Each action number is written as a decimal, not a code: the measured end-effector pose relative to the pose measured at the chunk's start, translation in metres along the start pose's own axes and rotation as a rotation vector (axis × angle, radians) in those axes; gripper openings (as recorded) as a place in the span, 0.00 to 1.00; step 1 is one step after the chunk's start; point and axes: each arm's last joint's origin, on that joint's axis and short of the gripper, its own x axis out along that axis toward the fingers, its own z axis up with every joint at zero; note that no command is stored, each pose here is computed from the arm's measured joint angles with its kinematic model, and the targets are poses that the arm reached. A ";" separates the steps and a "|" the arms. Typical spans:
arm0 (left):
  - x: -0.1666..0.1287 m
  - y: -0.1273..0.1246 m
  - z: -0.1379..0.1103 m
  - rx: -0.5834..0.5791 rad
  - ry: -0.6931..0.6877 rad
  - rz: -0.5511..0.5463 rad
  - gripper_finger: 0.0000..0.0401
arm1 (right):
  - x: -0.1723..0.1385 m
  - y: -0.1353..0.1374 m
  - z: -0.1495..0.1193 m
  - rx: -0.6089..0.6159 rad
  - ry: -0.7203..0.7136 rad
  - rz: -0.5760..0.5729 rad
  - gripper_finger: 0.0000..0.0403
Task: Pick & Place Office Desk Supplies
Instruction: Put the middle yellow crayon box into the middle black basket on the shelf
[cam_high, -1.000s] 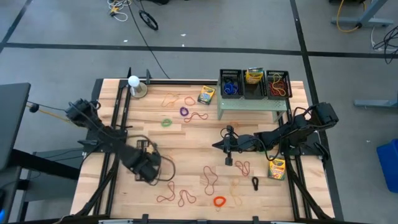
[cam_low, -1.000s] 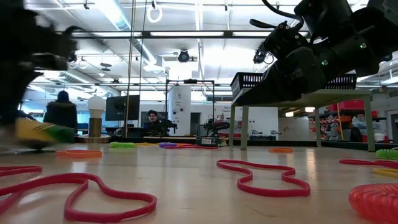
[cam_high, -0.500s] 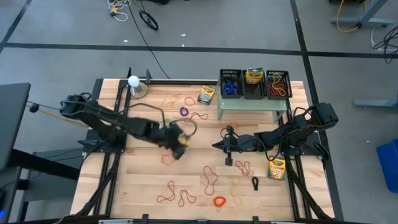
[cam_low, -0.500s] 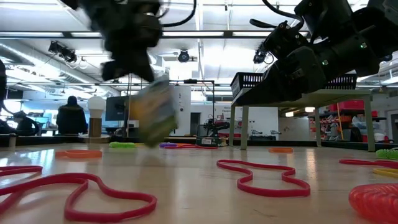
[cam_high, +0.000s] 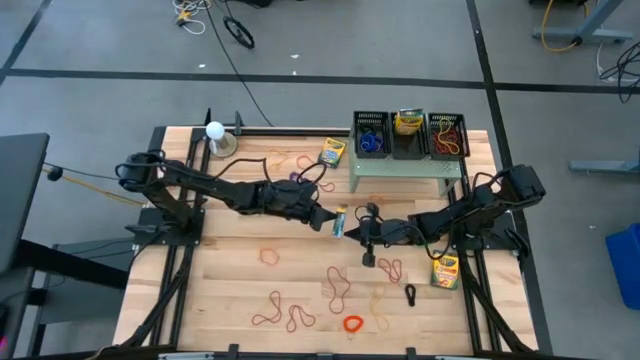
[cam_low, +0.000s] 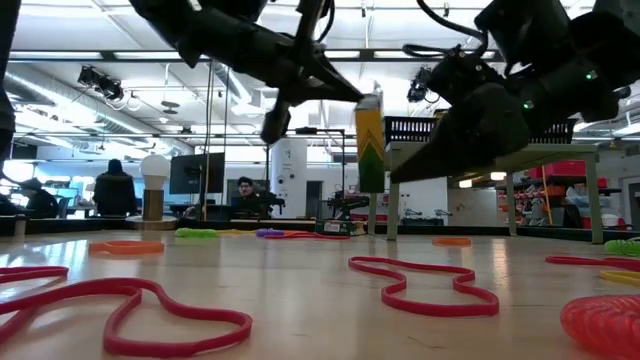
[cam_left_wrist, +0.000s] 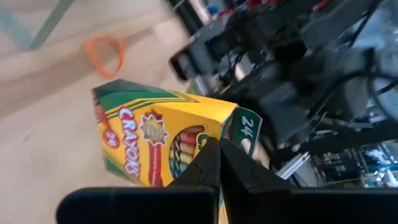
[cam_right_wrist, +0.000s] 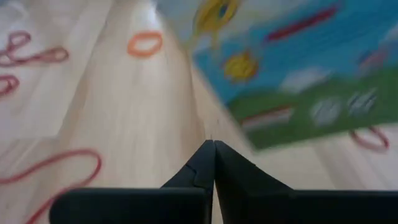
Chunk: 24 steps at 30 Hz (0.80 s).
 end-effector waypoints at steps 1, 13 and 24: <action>0.001 0.000 0.000 0.005 -0.010 0.004 0.00 | -0.002 0.001 -0.001 0.010 0.024 0.003 0.07; 0.022 0.010 -0.009 -0.038 -0.069 -0.035 0.00 | -0.038 0.039 -0.011 0.123 -0.006 -0.257 0.48; 0.044 0.018 -0.012 -0.064 -0.154 -0.213 0.00 | -0.024 0.070 -0.006 0.176 -0.206 -0.503 0.72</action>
